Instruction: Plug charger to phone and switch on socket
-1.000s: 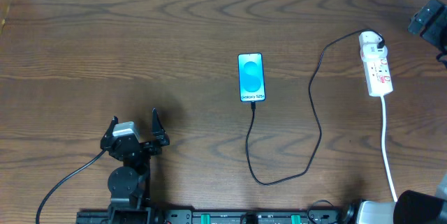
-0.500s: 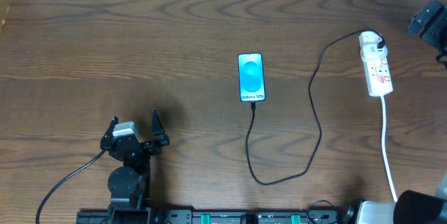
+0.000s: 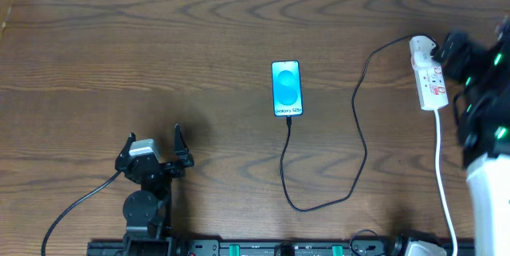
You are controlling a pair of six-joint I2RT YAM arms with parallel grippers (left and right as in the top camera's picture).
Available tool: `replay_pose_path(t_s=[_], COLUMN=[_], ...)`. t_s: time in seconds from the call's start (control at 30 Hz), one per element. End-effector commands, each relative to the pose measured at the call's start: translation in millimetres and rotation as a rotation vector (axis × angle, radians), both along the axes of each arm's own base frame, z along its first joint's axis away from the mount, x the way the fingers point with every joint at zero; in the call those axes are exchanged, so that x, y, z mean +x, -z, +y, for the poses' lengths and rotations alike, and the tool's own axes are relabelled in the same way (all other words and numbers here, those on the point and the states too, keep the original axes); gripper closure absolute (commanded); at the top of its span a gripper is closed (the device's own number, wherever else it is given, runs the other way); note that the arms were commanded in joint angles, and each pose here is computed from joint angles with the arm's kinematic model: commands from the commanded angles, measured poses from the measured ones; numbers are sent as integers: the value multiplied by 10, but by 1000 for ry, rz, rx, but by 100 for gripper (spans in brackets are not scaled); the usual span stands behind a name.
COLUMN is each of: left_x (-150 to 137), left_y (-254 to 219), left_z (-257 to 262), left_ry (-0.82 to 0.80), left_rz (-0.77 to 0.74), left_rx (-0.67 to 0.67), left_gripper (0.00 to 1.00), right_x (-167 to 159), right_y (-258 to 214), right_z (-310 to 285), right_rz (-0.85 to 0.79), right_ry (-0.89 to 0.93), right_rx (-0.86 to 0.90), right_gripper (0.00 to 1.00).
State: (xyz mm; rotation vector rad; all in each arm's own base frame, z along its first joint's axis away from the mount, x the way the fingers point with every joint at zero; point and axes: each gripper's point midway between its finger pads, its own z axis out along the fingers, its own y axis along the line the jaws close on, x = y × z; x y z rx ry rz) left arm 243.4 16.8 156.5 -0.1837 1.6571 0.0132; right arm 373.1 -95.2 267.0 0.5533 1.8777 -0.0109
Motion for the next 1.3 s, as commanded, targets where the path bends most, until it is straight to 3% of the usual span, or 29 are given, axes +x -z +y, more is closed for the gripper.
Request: replay_pose_path(t_s=[0.0, 0.4, 0.53, 0.7, 1.27], left_x=[-7, -7, -7, -7, -7], left_y=[182, 182, 182, 182, 182], left_z=[16, 16, 17, 16, 16], left_ry=[-6, -6, -7, -6, -6], left_rz=[53, 53, 53, 53, 53], left_rx=[12, 12, 12, 12, 12], left_gripper=[2, 2, 2, 2, 2], right_x=[-243, -900, -1032, -1089, -1288], right_y=[360, 995, 1238, 1215, 1097], right_z=[26, 204, 224, 240, 653], right_rz=[-49, -319, -264, -267, -236], right_ry=[25, 18, 28, 26, -212], right_rx=[-14, -36, -7, -10, -374], right_gripper=[1, 1, 1, 1, 1])
